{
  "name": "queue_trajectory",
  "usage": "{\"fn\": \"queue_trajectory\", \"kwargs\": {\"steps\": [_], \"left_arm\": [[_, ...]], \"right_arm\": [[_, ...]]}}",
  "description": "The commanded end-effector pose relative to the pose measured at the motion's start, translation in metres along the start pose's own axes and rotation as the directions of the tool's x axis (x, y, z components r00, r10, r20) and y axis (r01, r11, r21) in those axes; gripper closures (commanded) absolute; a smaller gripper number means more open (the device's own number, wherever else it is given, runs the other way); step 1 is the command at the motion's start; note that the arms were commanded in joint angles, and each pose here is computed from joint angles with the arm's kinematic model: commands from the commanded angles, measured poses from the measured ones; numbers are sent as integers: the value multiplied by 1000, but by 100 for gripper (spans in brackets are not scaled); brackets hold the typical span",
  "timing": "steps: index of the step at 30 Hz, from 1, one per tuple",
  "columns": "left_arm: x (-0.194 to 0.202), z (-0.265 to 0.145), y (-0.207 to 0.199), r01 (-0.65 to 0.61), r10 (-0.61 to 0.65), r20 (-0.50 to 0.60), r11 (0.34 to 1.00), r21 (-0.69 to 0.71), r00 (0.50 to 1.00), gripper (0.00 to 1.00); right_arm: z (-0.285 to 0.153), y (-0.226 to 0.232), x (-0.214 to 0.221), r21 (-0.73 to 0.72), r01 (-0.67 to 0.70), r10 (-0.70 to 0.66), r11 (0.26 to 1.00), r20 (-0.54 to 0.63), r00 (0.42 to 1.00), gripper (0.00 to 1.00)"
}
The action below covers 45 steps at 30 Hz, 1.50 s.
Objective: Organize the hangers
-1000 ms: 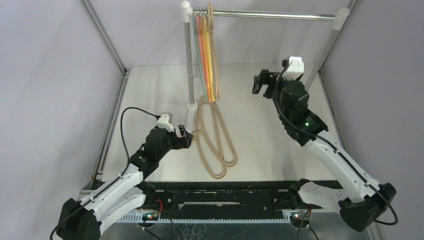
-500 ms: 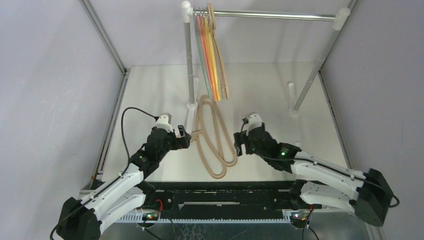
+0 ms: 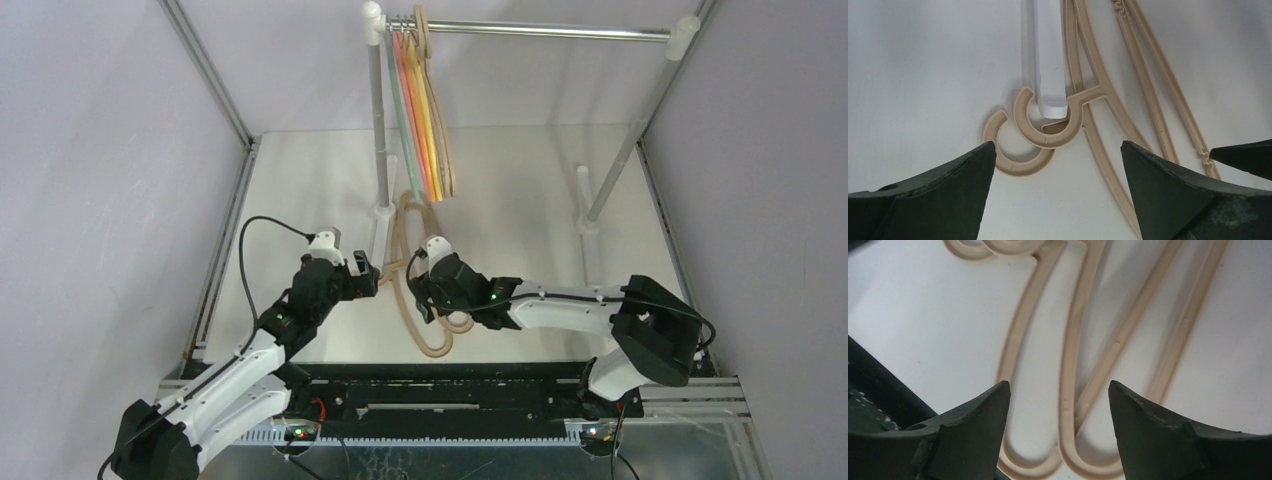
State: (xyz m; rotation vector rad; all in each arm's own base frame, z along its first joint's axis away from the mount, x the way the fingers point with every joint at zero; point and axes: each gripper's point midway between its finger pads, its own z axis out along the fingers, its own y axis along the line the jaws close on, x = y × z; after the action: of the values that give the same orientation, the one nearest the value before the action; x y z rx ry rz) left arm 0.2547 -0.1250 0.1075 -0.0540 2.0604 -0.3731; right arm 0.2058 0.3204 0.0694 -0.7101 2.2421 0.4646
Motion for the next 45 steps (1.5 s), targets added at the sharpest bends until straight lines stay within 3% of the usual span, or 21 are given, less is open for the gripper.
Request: {"fn": "queue_trajectory", "kwargs": {"steps": [1, 3, 17, 22, 25, 30, 33, 37, 45], "left_arm": [[-7, -1, -5, 26, -27, 33, 1000, 16, 999, 1], [-5, 0, -5, 28, -29, 32, 999, 17, 999, 1], [2, -1, -3, 34, -35, 38, 999, 28, 999, 0], [4, -1, -2, 31, -31, 32, 999, 26, 999, 0], [5, 0, -2, 31, -32, 31, 999, 26, 999, 0], [5, 1, -3, 30, -31, 28, 999, 29, 999, 1], [6, 2, -2, 31, -31, 25, 999, 25, 999, 1], [6, 3, -2, 32, -32, 28, 999, 21, 999, 1], [7, 4, 0, 29, -29, 30, 1000, 10, 999, 0]], "right_arm": [[8, 25, -32, -85, 6, -1, 996, 64, 998, 25], [17, 28, -29, -89, 7, -3, 996, 40, 999, 30], [57, -1, 3, 45, -28, 30, 999, -48, 998, 32], [59, -8, 8, 83, -21, 27, 996, -71, 997, 37], [57, -11, 13, 103, -9, 18, 995, -88, 996, 46], [50, -10, 21, 108, 28, -14, 994, -122, 992, 81], [45, -8, 24, 100, 42, -30, 994, -125, 992, 94], [37, 1, 22, 54, 66, -59, 996, -116, 991, 100], [17, 38, 13, -71, 125, -130, 990, -76, 989, 100]]}}
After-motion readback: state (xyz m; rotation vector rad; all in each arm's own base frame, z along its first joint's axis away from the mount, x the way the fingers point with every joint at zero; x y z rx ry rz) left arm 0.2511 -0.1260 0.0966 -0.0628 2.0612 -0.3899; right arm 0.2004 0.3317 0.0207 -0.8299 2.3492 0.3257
